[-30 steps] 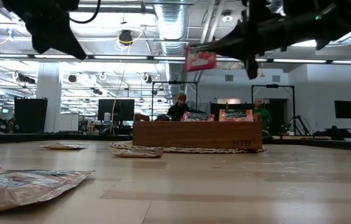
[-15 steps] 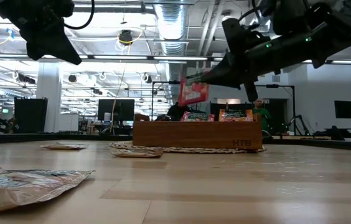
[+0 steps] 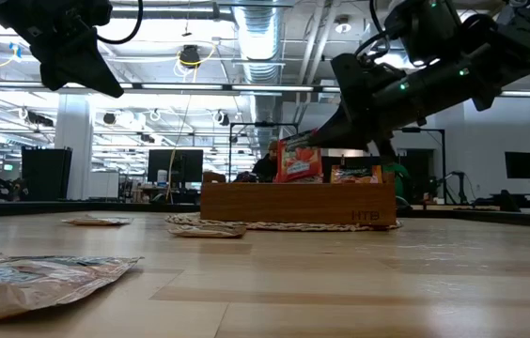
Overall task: Pick & Place Tea
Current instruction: Put the red tea bag into the middle section of the wooden organizer
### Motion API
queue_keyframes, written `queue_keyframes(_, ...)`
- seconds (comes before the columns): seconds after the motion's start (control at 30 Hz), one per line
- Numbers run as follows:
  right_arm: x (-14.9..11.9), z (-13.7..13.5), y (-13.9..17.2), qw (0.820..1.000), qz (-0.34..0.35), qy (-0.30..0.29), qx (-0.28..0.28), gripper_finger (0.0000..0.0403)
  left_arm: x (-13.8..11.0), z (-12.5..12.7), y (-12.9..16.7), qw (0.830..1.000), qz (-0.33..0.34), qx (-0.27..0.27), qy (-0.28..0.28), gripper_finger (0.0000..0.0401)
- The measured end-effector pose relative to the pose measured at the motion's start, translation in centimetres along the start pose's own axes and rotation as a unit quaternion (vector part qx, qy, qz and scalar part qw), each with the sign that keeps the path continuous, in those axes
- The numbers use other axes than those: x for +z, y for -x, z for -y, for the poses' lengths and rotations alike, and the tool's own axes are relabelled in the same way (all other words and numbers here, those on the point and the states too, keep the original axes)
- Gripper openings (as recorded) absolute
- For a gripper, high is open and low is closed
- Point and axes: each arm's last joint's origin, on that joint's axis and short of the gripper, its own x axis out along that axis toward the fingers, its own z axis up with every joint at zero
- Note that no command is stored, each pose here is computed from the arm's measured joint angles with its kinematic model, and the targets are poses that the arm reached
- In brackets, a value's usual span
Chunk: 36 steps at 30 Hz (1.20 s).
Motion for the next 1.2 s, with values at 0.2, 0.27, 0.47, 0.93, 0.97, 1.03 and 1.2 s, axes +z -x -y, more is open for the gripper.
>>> queue_keyframes(0.2,-0.3,0.0,0.1,1.000,-0.014,0.007,-0.001,0.0000,0.0,0.0,0.0,1.000,0.000,0.000,0.000,0.0001)
queue_keyframes(0.27,-0.7,0.0,-0.1,1.000,-0.020,0.009,0.000,0.0000,0.0,0.0,0.0,1.000,0.001,-0.001,0.000,0.0001)
queue_keyframes(0.47,-1.6,-0.3,-1.0,0.999,-0.034,0.010,0.001,0.0000,0.2,0.2,0.0,1.000,0.006,-0.009,0.000,0.0001)
queue_keyframes(0.93,-1.6,-0.6,-1.3,0.998,-0.045,0.034,-0.006,0.0000,0.2,0.2,0.0,1.000,0.002,-0.015,-0.002,0.0001)
queue_keyframes(0.97,-1.6,-0.6,-1.3,0.998,-0.046,0.034,-0.006,0.0000,0.2,0.2,0.0,1.000,0.002,-0.015,-0.002,0.0001)
queue_keyframes(1.03,-1.7,-0.6,-1.3,0.998,-0.048,0.035,-0.007,0.0000,0.2,0.2,0.0,1.000,0.002,-0.015,-0.002,0.0001)
queue_keyframes(1.2,-1.7,-0.5,-1.3,0.998,-0.050,0.033,-0.008,0.0001,0.2,0.2,0.0,1.000,0.002,-0.015,-0.004,0.0001)
